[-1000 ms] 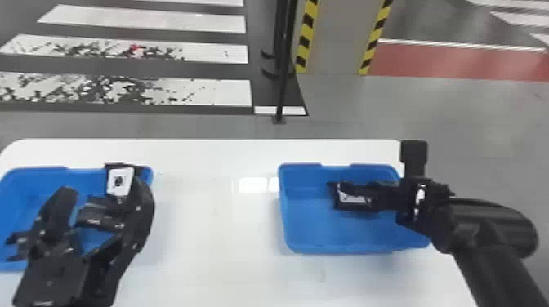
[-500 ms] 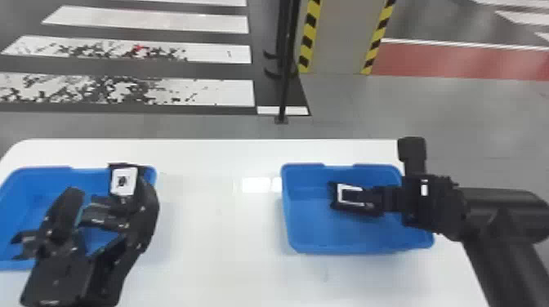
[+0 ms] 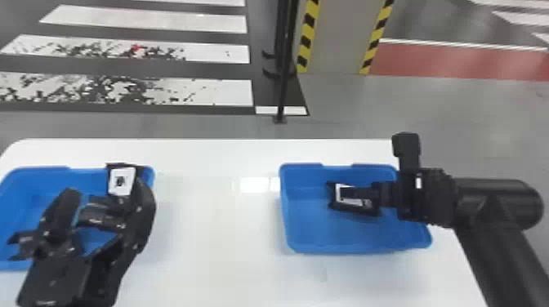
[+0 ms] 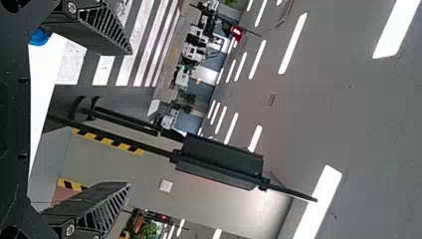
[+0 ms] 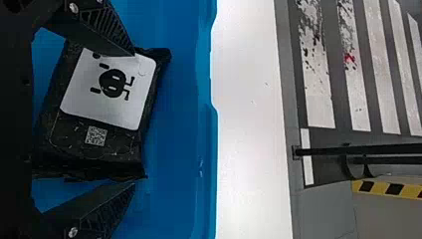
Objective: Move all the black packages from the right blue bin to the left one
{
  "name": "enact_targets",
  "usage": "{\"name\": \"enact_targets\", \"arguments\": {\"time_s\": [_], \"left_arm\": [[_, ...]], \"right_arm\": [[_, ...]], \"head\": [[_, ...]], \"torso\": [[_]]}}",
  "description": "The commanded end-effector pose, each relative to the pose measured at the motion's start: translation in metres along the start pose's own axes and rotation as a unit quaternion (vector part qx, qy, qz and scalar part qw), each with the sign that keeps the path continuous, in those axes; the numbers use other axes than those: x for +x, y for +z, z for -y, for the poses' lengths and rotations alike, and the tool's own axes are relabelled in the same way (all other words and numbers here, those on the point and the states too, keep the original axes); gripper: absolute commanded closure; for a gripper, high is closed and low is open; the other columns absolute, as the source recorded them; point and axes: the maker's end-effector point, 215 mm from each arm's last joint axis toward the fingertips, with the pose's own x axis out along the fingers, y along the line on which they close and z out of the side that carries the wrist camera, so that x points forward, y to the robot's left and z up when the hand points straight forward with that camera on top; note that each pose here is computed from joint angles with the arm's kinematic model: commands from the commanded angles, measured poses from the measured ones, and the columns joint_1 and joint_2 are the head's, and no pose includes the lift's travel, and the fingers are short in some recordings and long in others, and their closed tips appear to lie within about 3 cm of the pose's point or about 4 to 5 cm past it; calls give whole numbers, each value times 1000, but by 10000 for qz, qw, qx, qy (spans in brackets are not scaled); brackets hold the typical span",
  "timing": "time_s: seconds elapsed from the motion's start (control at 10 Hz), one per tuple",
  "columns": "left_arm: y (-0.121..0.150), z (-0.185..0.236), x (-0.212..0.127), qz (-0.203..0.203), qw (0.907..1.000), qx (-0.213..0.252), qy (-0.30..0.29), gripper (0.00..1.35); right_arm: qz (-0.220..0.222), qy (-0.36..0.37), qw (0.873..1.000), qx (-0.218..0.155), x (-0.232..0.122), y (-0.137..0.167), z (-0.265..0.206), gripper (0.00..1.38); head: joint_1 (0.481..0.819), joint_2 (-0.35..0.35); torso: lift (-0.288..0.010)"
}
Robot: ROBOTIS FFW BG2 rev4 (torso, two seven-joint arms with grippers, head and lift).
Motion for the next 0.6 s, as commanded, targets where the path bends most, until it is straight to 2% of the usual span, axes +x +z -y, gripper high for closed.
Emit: {"name": "enact_targets", "arguments": {"time_s": [0.0,0.1,0.2,0.3,0.4,0.5], "left_arm": [[0,0,0,4,10000,1,-4,101],[1,-1,0,7,10000,0,5,101],[-1,-1,0,-3,10000,-4,-1,101],[0,-2,0,0,10000,-5,0,101],[0,-2,-1,13,10000,-13,-1,101],[-1,-3,-1,4,10000,-4,1,101]], "right_arm": [[-162,26,9999,-9,9,-4,-2,105],[-294,20,9996,-22,13,-9,-2,188],[-415,8,9991,-68,15,-13,2,556],[-415,4,9991,-98,14,-10,2,986],[-266,22,9995,-186,12,-2,-3,1185],[-108,97,9996,-233,10,3,-10,1188]], "head": [[695,-118],[695,-114],[695,-112],[695,-111],[695,-113],[695,-112]], "torso": [[-132],[-132],[-132],[-132],[-132],[-132]]}}
